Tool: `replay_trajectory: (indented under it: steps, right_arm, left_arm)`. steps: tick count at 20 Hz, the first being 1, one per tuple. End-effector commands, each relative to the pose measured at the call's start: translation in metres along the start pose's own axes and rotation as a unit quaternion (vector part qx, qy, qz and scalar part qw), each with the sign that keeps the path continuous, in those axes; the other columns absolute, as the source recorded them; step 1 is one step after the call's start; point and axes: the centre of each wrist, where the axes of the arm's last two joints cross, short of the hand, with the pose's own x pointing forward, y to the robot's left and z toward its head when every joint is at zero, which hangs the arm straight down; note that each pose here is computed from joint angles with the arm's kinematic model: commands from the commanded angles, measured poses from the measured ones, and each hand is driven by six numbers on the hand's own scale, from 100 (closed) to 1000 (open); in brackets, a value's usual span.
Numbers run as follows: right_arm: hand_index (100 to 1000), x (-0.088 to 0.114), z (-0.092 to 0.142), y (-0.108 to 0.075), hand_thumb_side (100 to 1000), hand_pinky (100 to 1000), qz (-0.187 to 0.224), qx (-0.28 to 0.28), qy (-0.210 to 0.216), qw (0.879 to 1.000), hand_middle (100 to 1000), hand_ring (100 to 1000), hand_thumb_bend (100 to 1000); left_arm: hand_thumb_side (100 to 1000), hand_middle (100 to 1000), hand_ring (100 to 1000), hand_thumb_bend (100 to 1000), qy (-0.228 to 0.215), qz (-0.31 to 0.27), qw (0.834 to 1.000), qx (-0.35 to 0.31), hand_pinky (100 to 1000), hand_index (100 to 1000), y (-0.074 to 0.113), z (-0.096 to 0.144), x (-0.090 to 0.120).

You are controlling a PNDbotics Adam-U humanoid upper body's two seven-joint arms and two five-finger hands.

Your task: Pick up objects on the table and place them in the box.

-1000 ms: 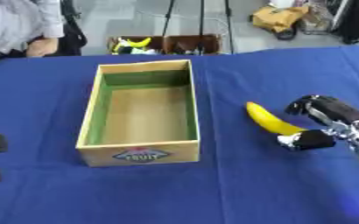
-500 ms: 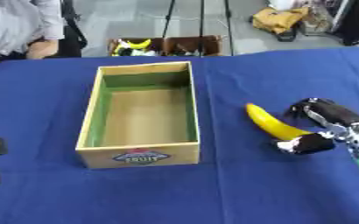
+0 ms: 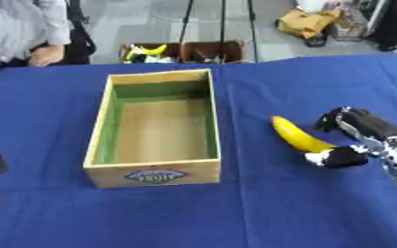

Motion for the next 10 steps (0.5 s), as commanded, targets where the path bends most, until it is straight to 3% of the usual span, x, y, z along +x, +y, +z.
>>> replay_trajectory:
  steps: [1,10]
  right_arm:
    - [737,-0.0013,0.0003,-0.0072,574,552,0.016,-0.004,-0.003,1.000,608,726,448]
    - [724,-0.0024,-0.0014,-0.0059,568,544,0.028,0.009,-0.006,1.000,600,717,337]
  left_arm:
    - [976,609,638,100,-0.014,-0.001,1.000,0.004,302,747,0.0031,-0.0046,0.0050]
    - [975,610,639,100,-0.014,0.000,1.000,0.003,302,748,0.0028,-0.0044,0.0050]
